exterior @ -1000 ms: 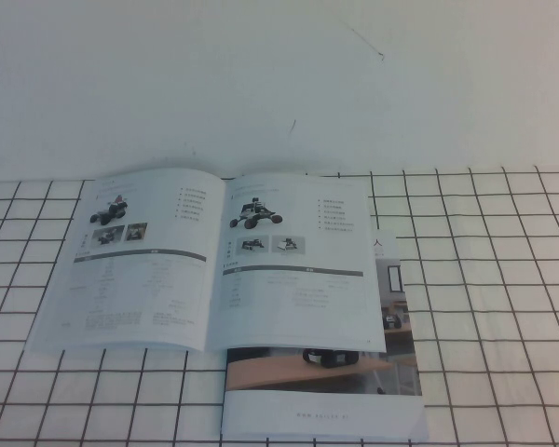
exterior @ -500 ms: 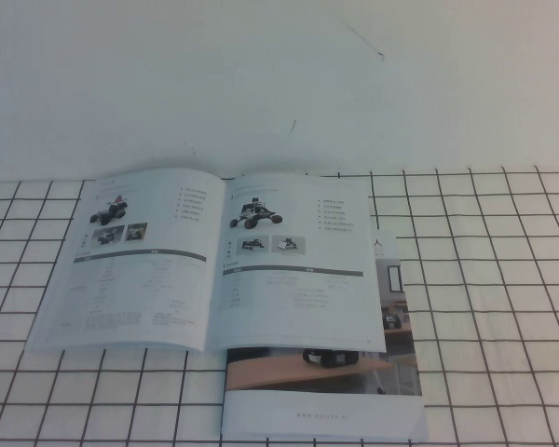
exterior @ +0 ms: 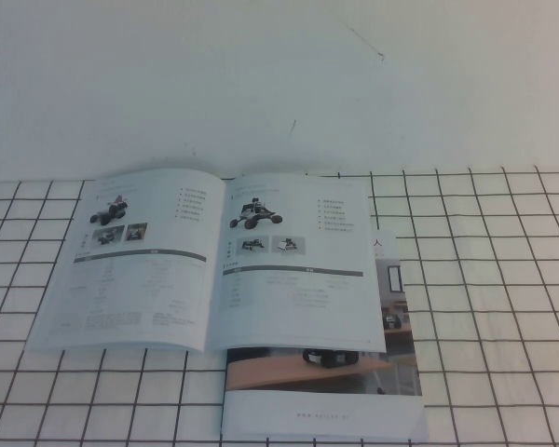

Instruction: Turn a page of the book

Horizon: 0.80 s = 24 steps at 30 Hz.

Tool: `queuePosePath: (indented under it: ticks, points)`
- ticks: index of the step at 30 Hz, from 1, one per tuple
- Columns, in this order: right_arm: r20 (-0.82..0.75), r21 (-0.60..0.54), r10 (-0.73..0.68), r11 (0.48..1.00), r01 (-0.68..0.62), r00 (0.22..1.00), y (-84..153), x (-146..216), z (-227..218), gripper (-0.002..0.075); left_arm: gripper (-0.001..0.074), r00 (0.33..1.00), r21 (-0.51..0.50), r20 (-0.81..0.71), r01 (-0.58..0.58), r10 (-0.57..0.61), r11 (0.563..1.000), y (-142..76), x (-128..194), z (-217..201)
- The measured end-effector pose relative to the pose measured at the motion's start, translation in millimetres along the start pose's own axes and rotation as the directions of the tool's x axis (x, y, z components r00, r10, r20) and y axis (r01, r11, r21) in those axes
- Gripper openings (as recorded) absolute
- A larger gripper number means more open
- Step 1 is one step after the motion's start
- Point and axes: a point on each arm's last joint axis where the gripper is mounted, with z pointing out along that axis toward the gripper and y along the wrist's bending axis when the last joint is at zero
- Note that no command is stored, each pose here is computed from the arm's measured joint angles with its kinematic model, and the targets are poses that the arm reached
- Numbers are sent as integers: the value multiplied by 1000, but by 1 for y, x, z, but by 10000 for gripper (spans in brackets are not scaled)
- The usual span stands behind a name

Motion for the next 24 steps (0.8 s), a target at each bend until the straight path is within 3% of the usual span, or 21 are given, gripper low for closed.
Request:
queuePosePath:
  ticks: [6,14,19,24]
  points:
    - [40,5,2,1000,-2,999,0,-4,0,-2,-3,999,3,39,-2,2,1000,0,-4,0]
    - [260,18,44,999,-51,965,-3,-26,-3,-2,-3,946,54,311,80,-93,995,-2,-29,-5]
    - [371,-7,47,999,-48,927,-8,-70,-3,-2,-3,885,119,440,108,-150,987,-13,-55,-10]
    - [420,4,35,999,-40,907,-17,-116,-7,-2,-3,867,181,468,95,-170,979,-35,-91,-16]
